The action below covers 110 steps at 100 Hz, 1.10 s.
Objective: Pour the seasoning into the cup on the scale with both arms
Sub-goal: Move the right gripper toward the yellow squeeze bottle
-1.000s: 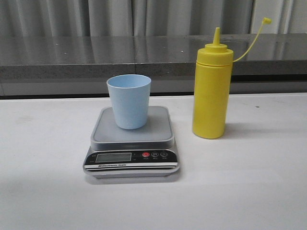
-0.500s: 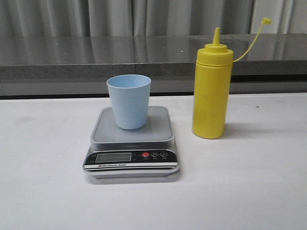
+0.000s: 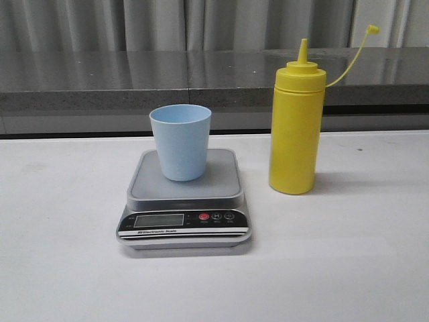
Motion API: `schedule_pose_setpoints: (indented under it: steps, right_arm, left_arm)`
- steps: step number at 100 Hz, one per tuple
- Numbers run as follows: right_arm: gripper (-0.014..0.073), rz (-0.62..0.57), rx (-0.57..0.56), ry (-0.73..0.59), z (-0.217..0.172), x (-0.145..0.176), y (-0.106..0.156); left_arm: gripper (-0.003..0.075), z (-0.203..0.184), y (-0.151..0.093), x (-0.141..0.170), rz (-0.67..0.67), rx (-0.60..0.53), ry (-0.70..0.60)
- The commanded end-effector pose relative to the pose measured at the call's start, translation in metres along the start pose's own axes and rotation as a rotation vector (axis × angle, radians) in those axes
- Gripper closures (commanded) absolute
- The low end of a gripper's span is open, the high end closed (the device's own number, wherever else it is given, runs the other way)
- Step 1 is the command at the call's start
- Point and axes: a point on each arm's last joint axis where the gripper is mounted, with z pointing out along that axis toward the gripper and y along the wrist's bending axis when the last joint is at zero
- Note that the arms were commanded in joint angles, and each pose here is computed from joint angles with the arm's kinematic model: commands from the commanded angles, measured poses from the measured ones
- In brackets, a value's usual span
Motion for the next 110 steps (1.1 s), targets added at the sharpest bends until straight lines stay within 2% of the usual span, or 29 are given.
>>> schedule_pose_setpoints:
  steps: [1, 15, 40, 72, 91, 110]
  right_arm:
    - [0.0662, -0.009, -0.014, -0.104, -0.002, -0.01, 0.002]
    - [0.0662, -0.011, -0.006, -0.078, -0.003, -0.021, 0.003]
    - [0.0662, -0.074, 0.042, 0.091, 0.001, -0.055, 0.005]
    - [0.0662, -0.179, 0.063, 0.271, 0.042, -0.109, 0.01]
    - [0.0662, -0.163, 0.024, 0.367, 0.076, -0.118, 0.017]
    - [0.0662, -0.172, -0.029, 0.467, 0.104, -0.11, 0.026]
  left_arm:
    - [0.071, -0.008, 0.0, -0.008, -0.011, -0.013, -0.111]
    - [0.071, -0.012, -0.001, -0.005, -0.009, -0.014, -0.133]
    - [0.071, -0.012, -0.001, -0.005, -0.009, -0.014, -0.133]
    - [0.071, -0.012, -0.001, -0.005, -0.009, -0.014, -0.133]
    - [0.071, -0.012, -0.001, -0.005, -0.009, -0.014, -0.133]
    - [0.071, -0.012, -0.001, -0.005, -0.009, -0.014, -0.133]
